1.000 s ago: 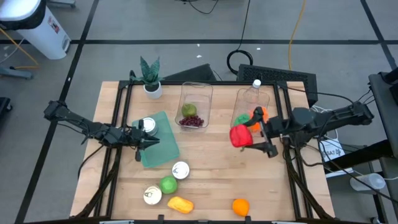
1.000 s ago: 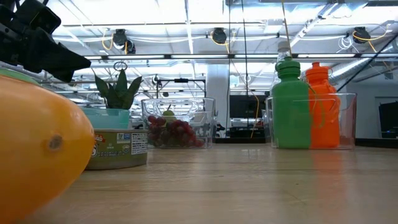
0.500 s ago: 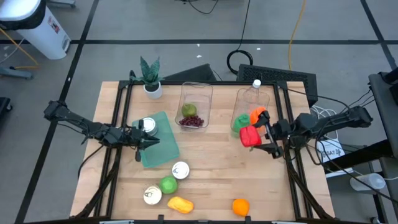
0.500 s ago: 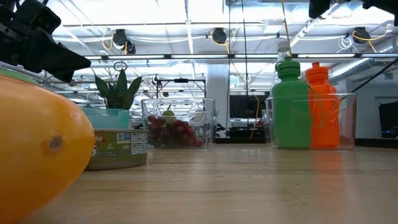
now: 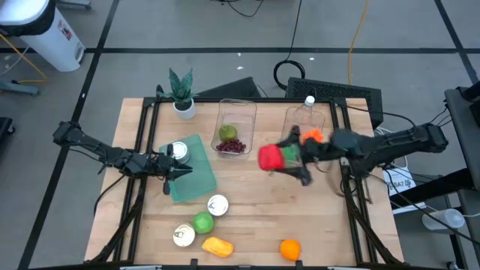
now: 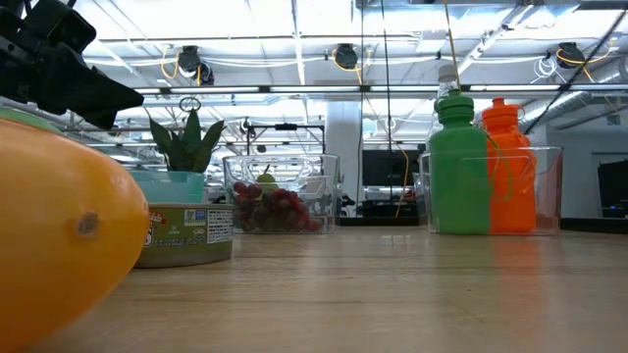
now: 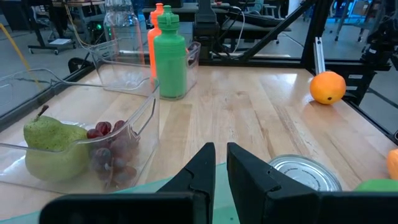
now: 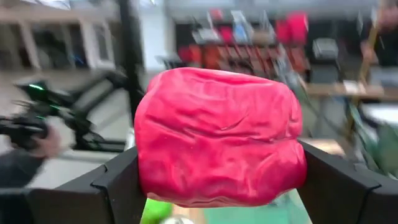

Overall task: Pick & Place Food Item
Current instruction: Put the red bell pepper into the left transparent bin

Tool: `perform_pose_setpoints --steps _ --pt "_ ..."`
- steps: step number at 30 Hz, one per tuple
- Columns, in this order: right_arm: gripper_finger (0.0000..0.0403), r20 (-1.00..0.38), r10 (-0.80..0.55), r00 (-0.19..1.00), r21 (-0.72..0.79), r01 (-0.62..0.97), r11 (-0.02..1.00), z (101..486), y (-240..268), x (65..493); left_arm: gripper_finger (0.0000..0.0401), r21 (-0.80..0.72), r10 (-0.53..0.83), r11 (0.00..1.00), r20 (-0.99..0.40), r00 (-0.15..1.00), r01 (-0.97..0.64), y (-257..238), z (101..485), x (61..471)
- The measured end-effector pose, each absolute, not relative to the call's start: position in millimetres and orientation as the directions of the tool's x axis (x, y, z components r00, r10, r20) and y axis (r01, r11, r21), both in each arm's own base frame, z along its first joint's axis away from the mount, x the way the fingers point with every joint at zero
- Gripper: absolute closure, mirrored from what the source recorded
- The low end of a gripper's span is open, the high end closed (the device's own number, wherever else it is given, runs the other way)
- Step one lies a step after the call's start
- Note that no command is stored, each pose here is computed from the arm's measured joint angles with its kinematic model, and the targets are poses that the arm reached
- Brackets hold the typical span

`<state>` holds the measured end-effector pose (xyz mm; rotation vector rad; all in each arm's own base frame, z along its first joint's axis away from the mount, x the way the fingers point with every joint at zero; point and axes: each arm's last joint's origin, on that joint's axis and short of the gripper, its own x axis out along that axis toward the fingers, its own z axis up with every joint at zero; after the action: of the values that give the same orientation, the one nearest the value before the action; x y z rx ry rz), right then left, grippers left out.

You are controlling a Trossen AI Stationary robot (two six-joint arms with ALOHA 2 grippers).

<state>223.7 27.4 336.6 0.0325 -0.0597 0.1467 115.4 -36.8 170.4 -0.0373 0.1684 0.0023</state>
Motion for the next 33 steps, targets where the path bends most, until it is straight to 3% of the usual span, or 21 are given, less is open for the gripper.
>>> perform_pose_setpoints --steps 8,14,23,33 --pt "0.0081 -0.280 -0.140 0.950 0.070 0.166 0.984 346 -30 303 0.0352 -0.038 -0.001 0.999 -0.165 0.986 -0.006 -37 171 116" --pt "0.0082 -0.477 -0.229 0.848 0.079 0.301 0.950 303 -74 347 0.0352 -0.038 0.000 0.999 -0.164 0.986 -0.006 -37 171 115" --pt "0.0081 -0.610 -0.263 0.748 0.020 0.346 0.938 244 -105 372 0.0352 -0.019 0.000 1.000 -0.165 0.986 -0.003 -37 171 115" --pt "0.0081 -0.669 -0.259 0.697 -0.002 0.347 0.938 218 -111 378 0.0352 -0.021 0.000 1.000 -0.163 0.987 -0.003 -37 171 116"
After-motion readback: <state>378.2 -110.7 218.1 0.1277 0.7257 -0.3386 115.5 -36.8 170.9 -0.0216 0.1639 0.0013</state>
